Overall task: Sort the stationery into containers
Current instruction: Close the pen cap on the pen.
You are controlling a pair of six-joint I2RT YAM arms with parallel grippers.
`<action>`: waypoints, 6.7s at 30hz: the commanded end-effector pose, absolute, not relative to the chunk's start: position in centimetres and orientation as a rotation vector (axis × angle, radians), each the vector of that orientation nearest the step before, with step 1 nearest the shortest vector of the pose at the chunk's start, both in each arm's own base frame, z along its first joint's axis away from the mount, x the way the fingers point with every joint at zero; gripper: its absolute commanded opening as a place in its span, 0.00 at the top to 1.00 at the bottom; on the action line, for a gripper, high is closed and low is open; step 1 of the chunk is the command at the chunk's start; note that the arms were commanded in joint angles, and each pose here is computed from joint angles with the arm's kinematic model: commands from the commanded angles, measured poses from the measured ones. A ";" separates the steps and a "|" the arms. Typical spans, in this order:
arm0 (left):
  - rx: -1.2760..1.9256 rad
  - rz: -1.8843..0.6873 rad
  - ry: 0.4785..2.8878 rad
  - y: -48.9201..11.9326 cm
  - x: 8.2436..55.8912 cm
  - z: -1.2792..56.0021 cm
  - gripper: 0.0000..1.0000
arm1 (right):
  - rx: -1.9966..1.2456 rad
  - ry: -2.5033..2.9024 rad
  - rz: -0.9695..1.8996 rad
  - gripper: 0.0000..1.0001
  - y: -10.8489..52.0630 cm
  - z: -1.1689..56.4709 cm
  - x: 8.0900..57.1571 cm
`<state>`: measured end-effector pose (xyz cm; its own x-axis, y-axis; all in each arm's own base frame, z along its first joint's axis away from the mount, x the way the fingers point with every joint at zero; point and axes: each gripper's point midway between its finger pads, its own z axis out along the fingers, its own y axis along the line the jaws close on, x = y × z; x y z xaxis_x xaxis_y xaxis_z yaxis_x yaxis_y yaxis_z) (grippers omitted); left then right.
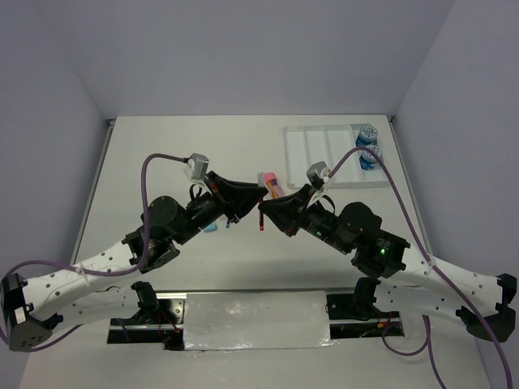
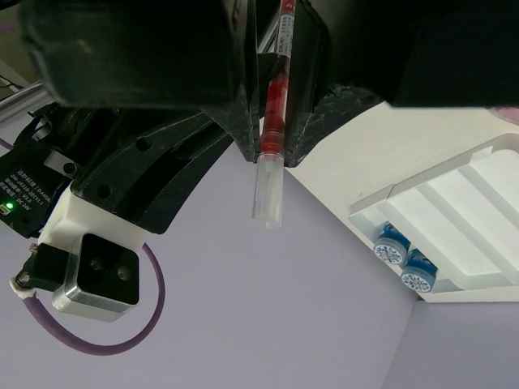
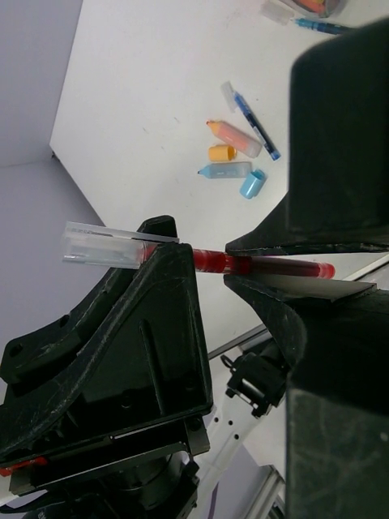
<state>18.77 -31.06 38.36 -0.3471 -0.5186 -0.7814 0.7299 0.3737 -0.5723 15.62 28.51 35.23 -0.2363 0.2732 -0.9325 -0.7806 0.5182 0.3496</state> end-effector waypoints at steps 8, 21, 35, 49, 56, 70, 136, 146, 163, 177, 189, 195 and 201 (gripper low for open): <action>0.252 -1.317 1.456 -31.4 17.7 38.5 0.74 | -0.443 1.349 1.117 1.00 28.4 40.8 15.0; 0.252 -1.297 1.456 -31.0 17.8 38.3 0.74 | -0.443 1.352 1.104 1.00 28.2 40.7 15.0; 0.424 -1.301 1.299 -30.4 15.5 41.1 1.00 | -0.455 1.356 1.103 0.89 28.2 39.4 14.9; 0.623 -1.223 1.089 -28.3 12.5 45.5 1.00 | -0.627 1.295 1.179 0.46 30.0 38.7 12.7; 0.634 -1.249 1.067 -28.4 12.1 45.8 1.00 | -0.712 1.262 1.229 0.46 31.5 39.3 11.8; 0.663 -1.294 1.047 -28.9 11.3 45.5 1.00 | -0.752 1.176 1.280 0.57 32.9 41.5 11.1; 0.232 -0.958 1.581 -27.5 20.4 47.1 0.38 | -0.644 1.449 1.045 1.00 33.3 37.9 16.0; 0.278 -0.996 1.573 -28.3 19.9 46.7 0.48 | -0.646 1.441 1.055 1.00 33.4 38.8 15.9; 0.412 -1.071 1.573 -30.3 18.5 44.4 1.00 | -0.520 1.379 1.111 1.00 31.5 44.6 15.7; 0.477 -1.162 1.712 -32.2 17.0 36.7 1.00 | -0.501 1.179 1.089 1.00 31.1 56.3 16.9; 0.544 -1.157 1.910 -33.9 14.8 28.0 1.00 | -0.595 1.154 0.999 1.00 33.2 62.2 19.9; 0.551 -1.000 1.931 -32.1 15.9 29.5 1.00 | -0.641 1.196 0.957 1.00 32.9 57.9 19.7; 0.453 -0.860 1.840 -29.2 17.9 35.0 1.00 | -0.690 1.231 1.080 1.00 33.1 52.5 17.2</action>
